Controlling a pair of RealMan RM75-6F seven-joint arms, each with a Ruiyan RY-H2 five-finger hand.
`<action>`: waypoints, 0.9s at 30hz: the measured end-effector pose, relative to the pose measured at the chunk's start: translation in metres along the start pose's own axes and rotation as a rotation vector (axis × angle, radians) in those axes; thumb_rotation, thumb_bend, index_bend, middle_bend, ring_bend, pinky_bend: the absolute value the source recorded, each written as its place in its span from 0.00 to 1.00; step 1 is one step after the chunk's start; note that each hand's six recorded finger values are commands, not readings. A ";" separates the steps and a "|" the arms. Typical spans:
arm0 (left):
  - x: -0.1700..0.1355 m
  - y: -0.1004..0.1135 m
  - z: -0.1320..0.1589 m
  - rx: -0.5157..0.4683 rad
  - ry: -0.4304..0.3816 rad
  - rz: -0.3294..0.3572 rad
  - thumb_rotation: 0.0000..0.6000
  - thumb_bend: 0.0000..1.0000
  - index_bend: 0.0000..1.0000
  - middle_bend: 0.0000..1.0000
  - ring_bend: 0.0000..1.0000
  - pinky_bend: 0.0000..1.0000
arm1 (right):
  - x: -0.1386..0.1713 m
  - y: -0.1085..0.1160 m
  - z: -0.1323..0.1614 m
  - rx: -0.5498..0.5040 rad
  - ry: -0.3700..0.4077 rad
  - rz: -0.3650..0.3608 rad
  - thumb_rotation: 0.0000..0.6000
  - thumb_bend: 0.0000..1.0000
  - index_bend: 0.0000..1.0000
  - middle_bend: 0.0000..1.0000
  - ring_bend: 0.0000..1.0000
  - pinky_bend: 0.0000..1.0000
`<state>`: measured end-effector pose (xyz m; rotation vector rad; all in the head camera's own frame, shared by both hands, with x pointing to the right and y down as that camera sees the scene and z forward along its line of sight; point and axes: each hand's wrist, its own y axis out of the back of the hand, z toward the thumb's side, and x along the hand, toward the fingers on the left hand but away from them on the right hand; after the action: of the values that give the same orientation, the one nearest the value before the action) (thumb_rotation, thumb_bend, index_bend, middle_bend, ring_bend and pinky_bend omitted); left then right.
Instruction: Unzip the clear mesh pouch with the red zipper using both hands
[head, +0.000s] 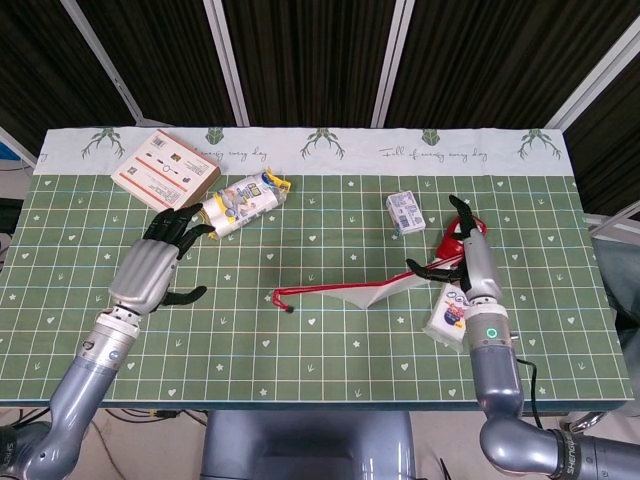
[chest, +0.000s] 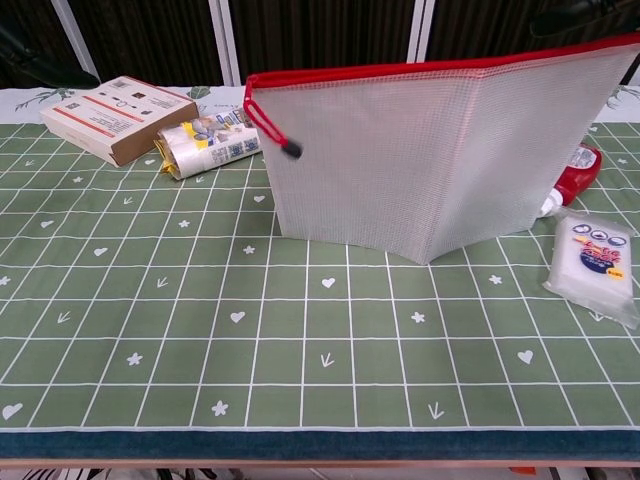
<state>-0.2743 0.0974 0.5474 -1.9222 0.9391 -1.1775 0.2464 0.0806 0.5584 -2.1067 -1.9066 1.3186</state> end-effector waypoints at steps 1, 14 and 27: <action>-0.002 0.000 -0.002 -0.002 0.007 0.001 1.00 0.15 0.18 0.00 0.00 0.00 | 0.001 0.002 -0.002 0.011 0.001 -0.005 1.00 0.23 0.00 0.00 0.00 0.21; -0.025 0.004 -0.040 -0.039 0.098 0.030 1.00 0.15 0.17 0.00 0.00 0.00 | 0.006 0.016 -0.017 0.025 -0.016 -0.002 1.00 0.19 0.00 0.00 0.00 0.21; -0.027 0.018 -0.055 -0.043 0.113 0.063 1.00 0.15 0.17 0.00 0.00 0.00 | -0.019 -0.027 0.002 0.099 -0.009 0.036 1.00 0.18 0.00 0.00 0.00 0.21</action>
<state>-0.3377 0.1011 0.5400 -1.8608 1.0852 -1.2494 0.2252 0.0711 0.5816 -2.1011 -1.7745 1.4012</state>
